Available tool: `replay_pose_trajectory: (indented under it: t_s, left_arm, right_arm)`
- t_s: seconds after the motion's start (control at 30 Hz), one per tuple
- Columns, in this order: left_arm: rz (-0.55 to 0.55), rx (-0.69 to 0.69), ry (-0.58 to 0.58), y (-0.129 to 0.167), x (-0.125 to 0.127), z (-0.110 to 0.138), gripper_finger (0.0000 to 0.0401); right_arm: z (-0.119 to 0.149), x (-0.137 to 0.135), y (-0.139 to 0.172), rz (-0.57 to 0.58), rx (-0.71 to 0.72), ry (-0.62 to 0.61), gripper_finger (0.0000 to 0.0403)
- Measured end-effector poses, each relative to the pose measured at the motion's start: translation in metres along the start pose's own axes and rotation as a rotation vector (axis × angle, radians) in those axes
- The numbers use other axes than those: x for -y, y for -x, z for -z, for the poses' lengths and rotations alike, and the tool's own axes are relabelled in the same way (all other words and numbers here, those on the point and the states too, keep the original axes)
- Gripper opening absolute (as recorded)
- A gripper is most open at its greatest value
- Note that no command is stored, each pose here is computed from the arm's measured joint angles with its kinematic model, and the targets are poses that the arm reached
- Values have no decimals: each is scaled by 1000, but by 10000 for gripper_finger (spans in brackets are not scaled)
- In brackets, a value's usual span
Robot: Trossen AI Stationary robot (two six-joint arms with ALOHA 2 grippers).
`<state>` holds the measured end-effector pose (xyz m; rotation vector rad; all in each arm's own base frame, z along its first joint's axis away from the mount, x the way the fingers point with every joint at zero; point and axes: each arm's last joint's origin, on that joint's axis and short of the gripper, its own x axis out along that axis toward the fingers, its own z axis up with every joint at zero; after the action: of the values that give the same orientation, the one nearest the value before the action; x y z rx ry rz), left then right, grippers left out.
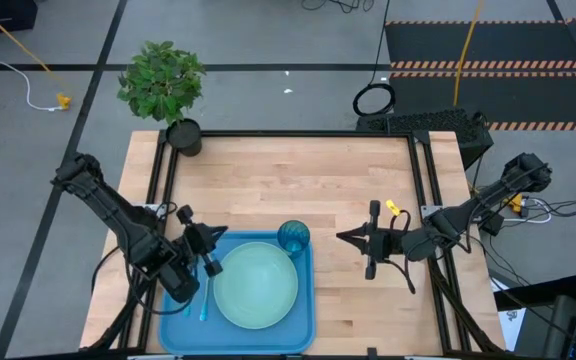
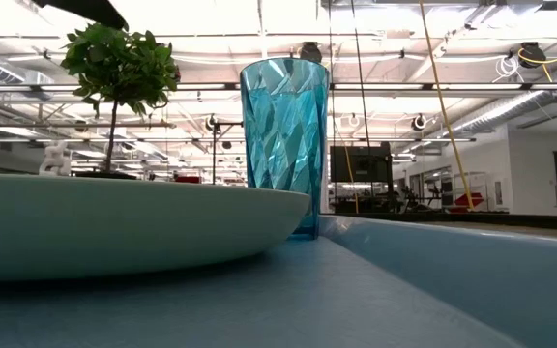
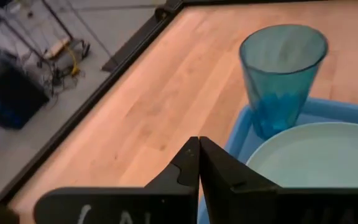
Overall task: Pick and place plate/cup/fork/spoon on tray
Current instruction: Return to Home Position
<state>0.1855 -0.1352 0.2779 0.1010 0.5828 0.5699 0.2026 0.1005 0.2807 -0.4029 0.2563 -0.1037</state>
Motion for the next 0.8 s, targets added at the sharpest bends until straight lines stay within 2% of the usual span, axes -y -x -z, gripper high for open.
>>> replay_pose_trajectory:
  t_s: [0.2,0.4,0.5,0.63,0.8]
  left_arm:
    - [53,71,-54,-13,12,-11,4]
    - [270,121,-139,-47,22,-22,3]
    - [329,137,-175,-63,18,-16,7]
    - [384,183,-145,-78,7,-7,7]
    - [462,276,-120,-81,-9,6,7]
  right_arm:
    - [20,-4,3,-106,124,6,1]
    - [37,0,9,-139,207,17,1]
    - [45,3,13,-135,207,13,0]
    - [62,3,19,-140,193,23,0]
    - [83,4,23,-183,209,10,0]
